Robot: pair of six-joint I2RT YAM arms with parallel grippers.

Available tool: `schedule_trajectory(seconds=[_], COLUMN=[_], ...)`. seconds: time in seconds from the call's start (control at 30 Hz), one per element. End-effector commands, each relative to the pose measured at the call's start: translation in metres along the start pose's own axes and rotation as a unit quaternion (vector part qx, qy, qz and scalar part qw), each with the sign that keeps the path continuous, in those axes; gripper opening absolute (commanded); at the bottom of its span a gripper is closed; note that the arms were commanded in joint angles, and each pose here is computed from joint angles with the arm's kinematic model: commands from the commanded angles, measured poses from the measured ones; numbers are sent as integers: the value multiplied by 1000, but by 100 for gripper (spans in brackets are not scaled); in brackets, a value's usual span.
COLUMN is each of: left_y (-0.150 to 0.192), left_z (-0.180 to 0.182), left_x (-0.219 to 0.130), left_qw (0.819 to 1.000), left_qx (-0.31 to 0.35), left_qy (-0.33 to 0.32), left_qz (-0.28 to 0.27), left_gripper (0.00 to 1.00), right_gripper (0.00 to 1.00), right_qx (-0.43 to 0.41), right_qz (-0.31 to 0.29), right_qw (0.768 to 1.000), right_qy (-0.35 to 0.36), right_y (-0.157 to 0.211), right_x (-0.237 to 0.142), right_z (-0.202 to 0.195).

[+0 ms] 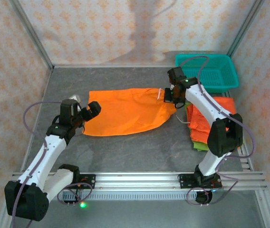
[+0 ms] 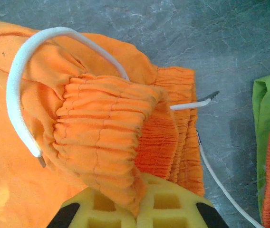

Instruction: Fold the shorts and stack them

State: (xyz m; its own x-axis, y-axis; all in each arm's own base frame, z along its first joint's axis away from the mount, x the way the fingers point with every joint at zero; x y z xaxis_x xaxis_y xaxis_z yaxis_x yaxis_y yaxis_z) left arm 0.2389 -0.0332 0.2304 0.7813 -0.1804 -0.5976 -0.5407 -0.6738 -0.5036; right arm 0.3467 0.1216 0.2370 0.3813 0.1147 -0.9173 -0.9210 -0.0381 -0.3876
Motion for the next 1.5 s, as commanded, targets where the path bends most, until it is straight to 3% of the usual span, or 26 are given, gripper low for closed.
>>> schedule_trajectory(seconds=[0.0, 0.07, 0.17, 0.27, 0.33, 0.67, 1.1, 1.33, 1.47], left_y=[-5, -4, -3, -2, -2, -1, 2, 2, 2], left_z=[-6, -6, -7, -6, -7, -4, -1, -1, -1], left_x=[-1, 2, 5, 8, 8, 10, 10, 10, 12], left_qw=[1000, 1000, 1000, 1000, 1000, 1000, 1000, 1000, 1000], left_qx=[9, 9, 8, 9, 10, 12, 16, 17, 14], left_qy=[4, 3, 5, 5, 5, 0, -6, -6, -6], left_qz=[-5, 1, 10, 15, 16, 20, 23, 23, 25], left_gripper=[100, 100, 100, 100, 100, 100, 100, 100, 100], right_gripper=[0, 0, 20, 57, 63, 67, 85, 69, 51], right_qx=[-1, 8, 13, 17, 32, 78, 84, 114, 119], right_qz=[48, 58, 70, 76, 86, 108, 123, 119, 138], right_qw=[999, 998, 997, 995, 995, 991, 987, 979, 977], right_qy=[24, 14, 35, 54, 48, -6, -61, -118, -113], right_y=[11, 14, 17, 17, 15, -7, -24, -11, 1], right_x=[9, 19, 33, 41, 48, 89, 132, 138, 143], right_z=[-3, -2, -5, -12, -18, -40, -37, -26, -22])
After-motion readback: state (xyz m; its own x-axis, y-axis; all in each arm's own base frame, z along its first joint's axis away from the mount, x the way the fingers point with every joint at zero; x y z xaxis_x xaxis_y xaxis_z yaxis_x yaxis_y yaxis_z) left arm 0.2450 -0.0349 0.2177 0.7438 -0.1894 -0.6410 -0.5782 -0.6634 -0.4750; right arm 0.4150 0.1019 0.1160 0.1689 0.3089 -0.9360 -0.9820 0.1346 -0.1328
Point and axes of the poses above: each hand's point on the last joint's axis, 136 mm out from that joint toward the fingers, its own x axis out along the fingers, its own z axis along the line the jaws close on, y = z × x, the point moved 9 cm from there along -x, back along the fingers, and after that the axes turned 7 degrees about -x, right-handed, at the moved point
